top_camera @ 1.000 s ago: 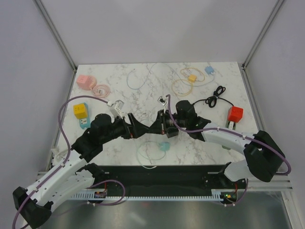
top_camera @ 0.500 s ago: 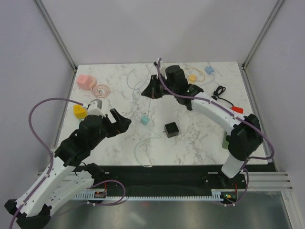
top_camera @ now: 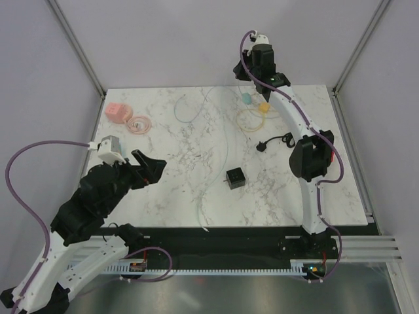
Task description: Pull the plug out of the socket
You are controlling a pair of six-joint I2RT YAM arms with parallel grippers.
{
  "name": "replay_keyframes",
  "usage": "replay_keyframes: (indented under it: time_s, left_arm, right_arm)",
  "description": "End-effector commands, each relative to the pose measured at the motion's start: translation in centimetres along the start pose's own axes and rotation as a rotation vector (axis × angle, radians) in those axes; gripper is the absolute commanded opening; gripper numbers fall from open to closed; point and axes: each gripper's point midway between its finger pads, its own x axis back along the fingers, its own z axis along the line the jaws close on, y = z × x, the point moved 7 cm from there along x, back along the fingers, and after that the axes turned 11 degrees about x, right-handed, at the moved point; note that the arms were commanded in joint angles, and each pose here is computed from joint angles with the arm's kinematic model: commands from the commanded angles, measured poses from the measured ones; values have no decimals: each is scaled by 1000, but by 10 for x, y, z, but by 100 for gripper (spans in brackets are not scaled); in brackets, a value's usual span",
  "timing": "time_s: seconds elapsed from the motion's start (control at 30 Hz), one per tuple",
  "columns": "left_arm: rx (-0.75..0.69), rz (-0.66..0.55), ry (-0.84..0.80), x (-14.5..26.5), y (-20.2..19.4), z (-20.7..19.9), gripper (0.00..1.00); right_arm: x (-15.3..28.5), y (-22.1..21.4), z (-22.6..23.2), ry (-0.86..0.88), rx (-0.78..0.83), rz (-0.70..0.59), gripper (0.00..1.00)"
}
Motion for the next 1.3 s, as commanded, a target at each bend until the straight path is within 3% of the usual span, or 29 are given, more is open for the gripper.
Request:
replay_keyframes:
  time_s: [0.0, 0.2, 0.27, 0.37, 0.43, 0.47, 0.5, 0.53, 0.63, 0.83, 0.87, 0.97, 1.13, 1.27]
  left_arm:
    - [-130, 32, -14, -5, 7, -11, 98]
    - [-218, 70, -2, -21, 11, -23, 98]
    - [-241, 114, -45, -32, 4, -30, 93]
    - [-271, 239, -81, -62, -22, -30, 89]
    - [-277, 407, -49, -90, -54, -22, 82]
    - [-276, 479, -30, -100, -67, -18, 77]
    - [-267, 537, -23, -108, -77, -16, 66]
    - [-247, 660, 5, -120, -101, -6, 63]
    - [-194, 739, 23, -134, -127, 6, 64]
    - [-151, 622, 30, -139, -116, -3, 70]
    - [-152, 599, 39, -138, -111, -4, 71]
    - [-155, 528, 109, -138, -94, -7, 73]
    - [-129, 483, 133, -132, -73, -16, 75]
    - [-93, 469, 130, -126, -71, -16, 76]
  right_arm:
    - [-18, 24, -53, -205, 66, -88, 0]
    - [-39, 8, -118, -381, 91, -81, 0]
    - [-42, 2, -126, -413, 110, -73, 0]
    - [-51, -20, -134, -434, 146, -23, 0]
    - [-53, -31, -139, -454, 165, 8, 1]
    - [-54, -41, -141, -456, 168, 33, 7]
    - [-55, -47, -142, -459, 173, 51, 12]
    - [-55, -51, -144, -461, 181, 63, 16]
    - [-55, -68, -149, -470, 200, 112, 32]
    - [-47, -80, -156, -492, 234, 196, 68]
    - [-45, -79, -157, -497, 239, 203, 80]
    - [-31, -73, -161, -559, 279, 246, 98]
    - [2, -64, -162, -602, 357, 367, 98]
    - [34, -66, -151, -569, 329, 439, 98]
